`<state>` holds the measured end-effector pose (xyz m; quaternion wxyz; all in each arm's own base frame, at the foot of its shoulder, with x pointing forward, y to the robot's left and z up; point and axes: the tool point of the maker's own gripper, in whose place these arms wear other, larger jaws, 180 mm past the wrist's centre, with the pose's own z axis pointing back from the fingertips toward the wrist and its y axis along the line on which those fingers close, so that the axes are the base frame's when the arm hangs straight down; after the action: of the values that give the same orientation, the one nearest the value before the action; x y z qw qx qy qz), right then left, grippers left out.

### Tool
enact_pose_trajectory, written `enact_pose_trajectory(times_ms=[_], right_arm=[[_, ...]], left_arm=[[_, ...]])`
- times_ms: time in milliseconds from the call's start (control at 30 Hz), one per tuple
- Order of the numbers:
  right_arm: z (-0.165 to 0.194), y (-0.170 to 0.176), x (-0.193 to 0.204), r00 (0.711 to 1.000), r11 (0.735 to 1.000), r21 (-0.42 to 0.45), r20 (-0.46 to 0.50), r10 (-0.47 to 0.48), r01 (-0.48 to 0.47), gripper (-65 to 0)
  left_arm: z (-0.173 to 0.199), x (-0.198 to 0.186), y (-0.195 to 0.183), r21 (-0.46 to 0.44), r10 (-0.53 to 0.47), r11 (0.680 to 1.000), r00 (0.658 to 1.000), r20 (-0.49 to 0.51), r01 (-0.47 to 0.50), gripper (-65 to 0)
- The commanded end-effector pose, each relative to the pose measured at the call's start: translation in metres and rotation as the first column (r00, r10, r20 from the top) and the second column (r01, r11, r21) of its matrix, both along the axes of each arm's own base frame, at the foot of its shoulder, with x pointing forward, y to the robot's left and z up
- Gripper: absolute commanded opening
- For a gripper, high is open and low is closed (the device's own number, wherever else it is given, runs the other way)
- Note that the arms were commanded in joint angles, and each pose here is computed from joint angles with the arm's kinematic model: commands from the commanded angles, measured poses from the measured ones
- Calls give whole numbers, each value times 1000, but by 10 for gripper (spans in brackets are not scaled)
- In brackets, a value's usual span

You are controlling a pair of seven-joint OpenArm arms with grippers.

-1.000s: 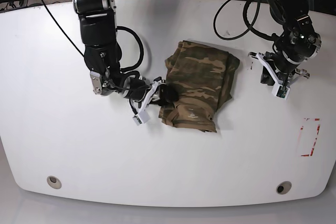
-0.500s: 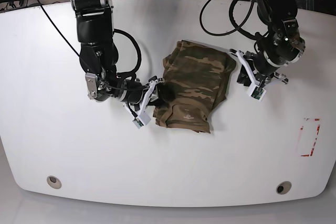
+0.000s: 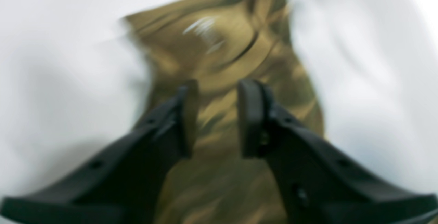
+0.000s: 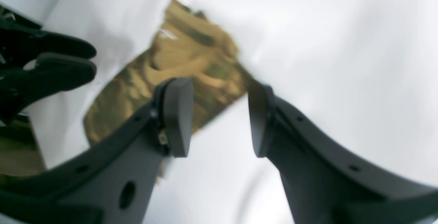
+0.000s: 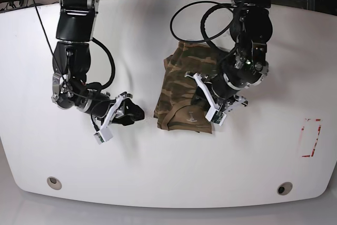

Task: Fold the T-shirt properly
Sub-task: 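Grasp the folded bundle with the left gripper and carry it to the table edge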

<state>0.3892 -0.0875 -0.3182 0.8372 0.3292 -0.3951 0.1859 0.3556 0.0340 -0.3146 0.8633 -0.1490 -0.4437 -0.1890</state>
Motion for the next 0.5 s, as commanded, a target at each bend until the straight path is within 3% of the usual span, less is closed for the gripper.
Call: enact_pose_trajectory(times_ms=[0,133,333,467], right_arm=[[24,-9,12,997,1000,12,75,-10,9,-388],[20,-20,9,998,1000,-13,65,-18,19,-388],[13,-41,3,996,997,-2,47,-78,78,-388],[11,-47,1,994,995,7,42,-100,100,-388]], left_arm=[[6,11,-4,-58,45,997,998,33,-43,-388],[-22,10,-12,-85,67,994,997,-37,-70,-335],[-83,1,-16,-97,90,989,981,-173,-107,-335],[-110,5,1,-52,113,990,968,-222,-128,-335]])
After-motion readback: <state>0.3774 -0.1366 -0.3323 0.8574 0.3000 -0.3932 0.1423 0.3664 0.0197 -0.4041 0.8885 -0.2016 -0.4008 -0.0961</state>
